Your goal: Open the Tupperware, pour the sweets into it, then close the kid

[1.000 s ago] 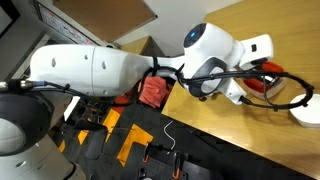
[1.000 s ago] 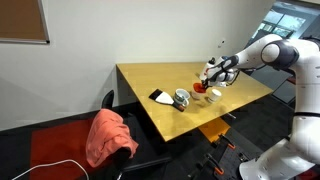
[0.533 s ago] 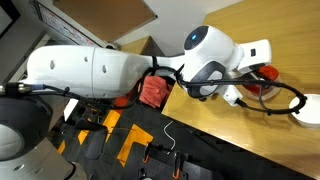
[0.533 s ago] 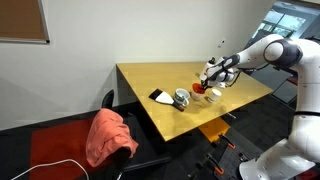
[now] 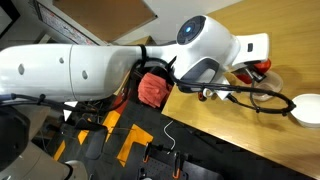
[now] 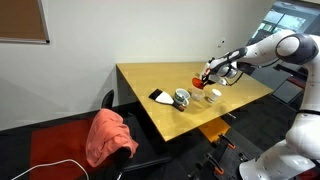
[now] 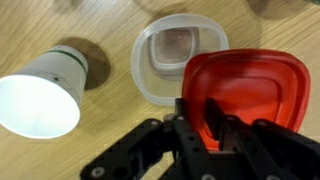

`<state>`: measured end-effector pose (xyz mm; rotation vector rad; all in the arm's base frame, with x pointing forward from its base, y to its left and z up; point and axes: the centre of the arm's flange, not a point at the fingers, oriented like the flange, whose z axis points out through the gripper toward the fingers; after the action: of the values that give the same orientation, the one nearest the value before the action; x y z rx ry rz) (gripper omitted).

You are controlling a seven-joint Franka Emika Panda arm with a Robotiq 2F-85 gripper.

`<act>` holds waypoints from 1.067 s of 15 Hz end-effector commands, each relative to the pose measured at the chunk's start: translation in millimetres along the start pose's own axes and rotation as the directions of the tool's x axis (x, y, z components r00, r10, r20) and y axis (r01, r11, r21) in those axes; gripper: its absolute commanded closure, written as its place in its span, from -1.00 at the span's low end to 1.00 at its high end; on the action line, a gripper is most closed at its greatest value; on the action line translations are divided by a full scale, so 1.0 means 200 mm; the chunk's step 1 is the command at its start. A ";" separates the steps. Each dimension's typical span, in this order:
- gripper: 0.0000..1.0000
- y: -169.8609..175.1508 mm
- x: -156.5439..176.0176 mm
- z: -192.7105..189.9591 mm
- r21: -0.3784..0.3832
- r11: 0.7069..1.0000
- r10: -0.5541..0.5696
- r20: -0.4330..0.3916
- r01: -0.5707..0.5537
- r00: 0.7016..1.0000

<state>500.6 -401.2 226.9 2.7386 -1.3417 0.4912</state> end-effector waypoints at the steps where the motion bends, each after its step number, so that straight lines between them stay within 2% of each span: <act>1: 0.87 -0.16 0.06 -0.09 0.063 0.998 -0.024 0.045 0.022 0.999; 4: 0.87 -0.31 0.13 -0.11 0.094 0.995 -0.023 0.053 0.018 0.998; 6: 0.87 -0.40 0.18 -0.13 0.076 0.997 -0.013 0.047 0.010 0.999; 7: 0.50 -0.33 0.10 -0.12 0.081 0.996 -0.032 0.036 0.029 0.999; 11: 0.50 -0.38 0.13 -0.13 0.081 0.996 -0.031 0.030 0.028 0.999; 12: 0.87 -0.38 0.13 -0.13 0.080 0.996 -0.030 0.031 0.027 0.999; 16: 0.87 -0.51 0.22 0.05 0.086 0.996 0.009 -0.026 -0.007 1.000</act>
<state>572.6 -370.0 256.9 2.8264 -1.3188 0.5209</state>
